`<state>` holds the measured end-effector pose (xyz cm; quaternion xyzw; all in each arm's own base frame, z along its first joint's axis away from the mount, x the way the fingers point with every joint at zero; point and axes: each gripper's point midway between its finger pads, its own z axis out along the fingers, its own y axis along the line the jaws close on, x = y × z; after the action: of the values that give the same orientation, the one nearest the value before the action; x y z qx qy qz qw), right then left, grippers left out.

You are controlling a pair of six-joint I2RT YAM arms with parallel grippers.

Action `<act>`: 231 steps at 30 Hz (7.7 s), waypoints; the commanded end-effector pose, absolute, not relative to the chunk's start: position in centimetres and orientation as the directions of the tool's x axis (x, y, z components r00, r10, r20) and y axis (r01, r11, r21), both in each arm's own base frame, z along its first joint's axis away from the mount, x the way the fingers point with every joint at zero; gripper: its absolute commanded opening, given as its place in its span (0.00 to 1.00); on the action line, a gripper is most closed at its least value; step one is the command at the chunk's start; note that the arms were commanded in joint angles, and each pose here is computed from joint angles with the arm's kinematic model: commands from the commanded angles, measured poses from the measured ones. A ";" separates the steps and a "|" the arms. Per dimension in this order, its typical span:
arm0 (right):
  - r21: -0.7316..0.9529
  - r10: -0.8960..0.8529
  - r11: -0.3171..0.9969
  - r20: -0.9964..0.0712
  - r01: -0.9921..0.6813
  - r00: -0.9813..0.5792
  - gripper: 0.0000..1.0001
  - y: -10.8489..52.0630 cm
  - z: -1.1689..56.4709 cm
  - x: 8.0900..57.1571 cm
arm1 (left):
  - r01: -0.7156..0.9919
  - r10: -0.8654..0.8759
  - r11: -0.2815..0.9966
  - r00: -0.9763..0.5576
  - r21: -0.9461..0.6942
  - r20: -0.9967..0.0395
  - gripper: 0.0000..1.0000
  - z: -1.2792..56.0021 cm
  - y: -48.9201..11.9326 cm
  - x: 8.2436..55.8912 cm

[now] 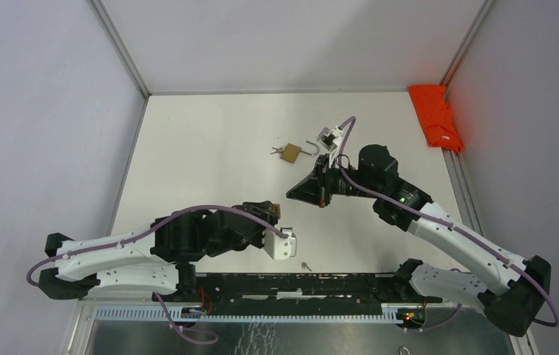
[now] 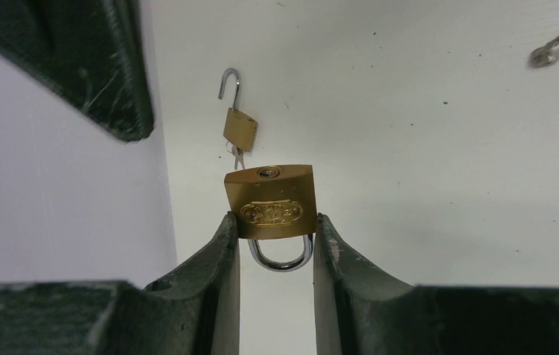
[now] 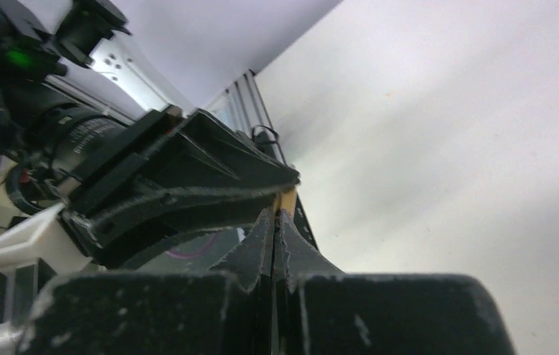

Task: Unlock with the key

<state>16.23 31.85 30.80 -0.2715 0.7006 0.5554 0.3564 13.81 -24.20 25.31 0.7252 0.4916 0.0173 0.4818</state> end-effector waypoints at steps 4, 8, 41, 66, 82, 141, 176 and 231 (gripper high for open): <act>0.489 -0.018 0.486 -0.823 -0.724 -0.568 0.00 28.9 25.0 19.6 | 0.747 0.671 0.223 0.348 0.626 -0.655 0.02 25.1 -25.5 14.3; 0.415 -0.086 0.596 -0.819 -0.688 -0.568 0.06 27.0 21.8 20.8 | 0.793 0.630 0.317 0.234 0.521 -0.740 0.02 23.0 -25.8 13.9; 0.266 -0.699 0.465 -0.475 -0.844 -0.535 0.36 28.1 5.2 8.3 | 0.618 0.177 0.787 -0.213 0.009 -0.961 0.02 24.6 -20.1 18.6; 0.222 -0.746 0.518 -0.354 -0.826 -0.563 0.38 28.6 2.5 7.7 | 0.586 0.084 0.809 -0.168 -0.031 -0.982 0.02 26.8 -17.4 17.7; 0.138 -0.764 0.548 -0.319 -0.825 -0.560 0.28 27.8 1.0 8.0 | 0.593 0.067 0.804 -0.159 -0.041 -0.985 0.02 27.0 -17.4 17.5; 0.659 0.282 -0.194 -0.672 -0.726 -0.685 0.00 29.0 29.7 12.1 | 0.857 -0.073 0.492 -0.135 -0.153 -0.988 0.02 29.1 -26.5 14.7; 0.737 -0.160 0.542 -0.380 -0.403 -0.911 0.00 34.1 1.0 22.9 | 0.473 -0.066 0.872 -0.138 -0.124 -0.988 0.02 25.7 -21.0 21.9; 0.350 -0.467 0.697 -0.440 -0.626 -0.767 0.32 29.1 1.1 23.0 | 0.493 -0.070 0.861 -0.131 -0.126 -0.989 0.02 26.1 -21.7 22.0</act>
<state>21.91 29.14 1.82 -0.3068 0.8953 0.2845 0.1530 21.60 -21.98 23.40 0.1599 0.7444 -0.2118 0.6128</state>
